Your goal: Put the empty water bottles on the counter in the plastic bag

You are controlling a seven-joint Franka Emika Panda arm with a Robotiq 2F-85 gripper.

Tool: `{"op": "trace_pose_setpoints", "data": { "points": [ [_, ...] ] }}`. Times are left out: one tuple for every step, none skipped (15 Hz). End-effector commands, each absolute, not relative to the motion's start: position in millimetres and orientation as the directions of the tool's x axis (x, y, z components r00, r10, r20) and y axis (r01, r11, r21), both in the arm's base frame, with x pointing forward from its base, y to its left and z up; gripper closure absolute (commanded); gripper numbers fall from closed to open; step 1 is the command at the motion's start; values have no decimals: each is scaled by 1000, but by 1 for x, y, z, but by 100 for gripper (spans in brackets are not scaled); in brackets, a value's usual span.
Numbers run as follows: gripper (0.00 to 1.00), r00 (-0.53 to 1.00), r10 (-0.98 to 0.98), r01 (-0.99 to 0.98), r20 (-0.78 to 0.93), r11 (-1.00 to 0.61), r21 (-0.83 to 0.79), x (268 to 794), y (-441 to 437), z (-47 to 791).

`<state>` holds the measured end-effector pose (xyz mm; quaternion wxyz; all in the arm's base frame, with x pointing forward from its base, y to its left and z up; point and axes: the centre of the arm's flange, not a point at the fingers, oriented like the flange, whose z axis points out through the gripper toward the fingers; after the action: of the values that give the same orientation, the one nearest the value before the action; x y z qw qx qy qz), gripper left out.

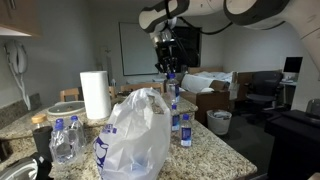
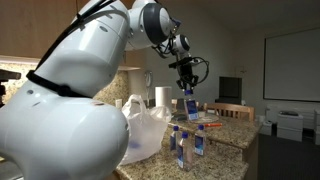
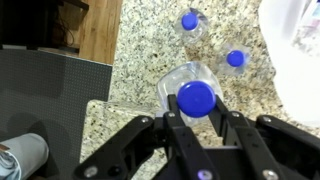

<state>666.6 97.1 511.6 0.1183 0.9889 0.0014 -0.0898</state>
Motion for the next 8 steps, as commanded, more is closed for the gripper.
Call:
{"op": "trace_pose_setpoints", "data": {
  "points": [
    [85,962,135,184,-237,-963,196,659,155,512],
    [85,955,164,212,-245,-960,183,659,172,511],
    [86,946,197,245,-259,-954,171,660,189,506],
    [85,935,226,276,-273,-948,160,661,204,501],
    [85,924,249,302,-291,-941,154,661,221,495],
    [86,915,268,323,-302,-935,149,661,232,489],
    [85,909,278,337,-310,-929,153,660,245,483],
    [85,904,287,348,-318,-924,156,659,255,479]
  ]
}}
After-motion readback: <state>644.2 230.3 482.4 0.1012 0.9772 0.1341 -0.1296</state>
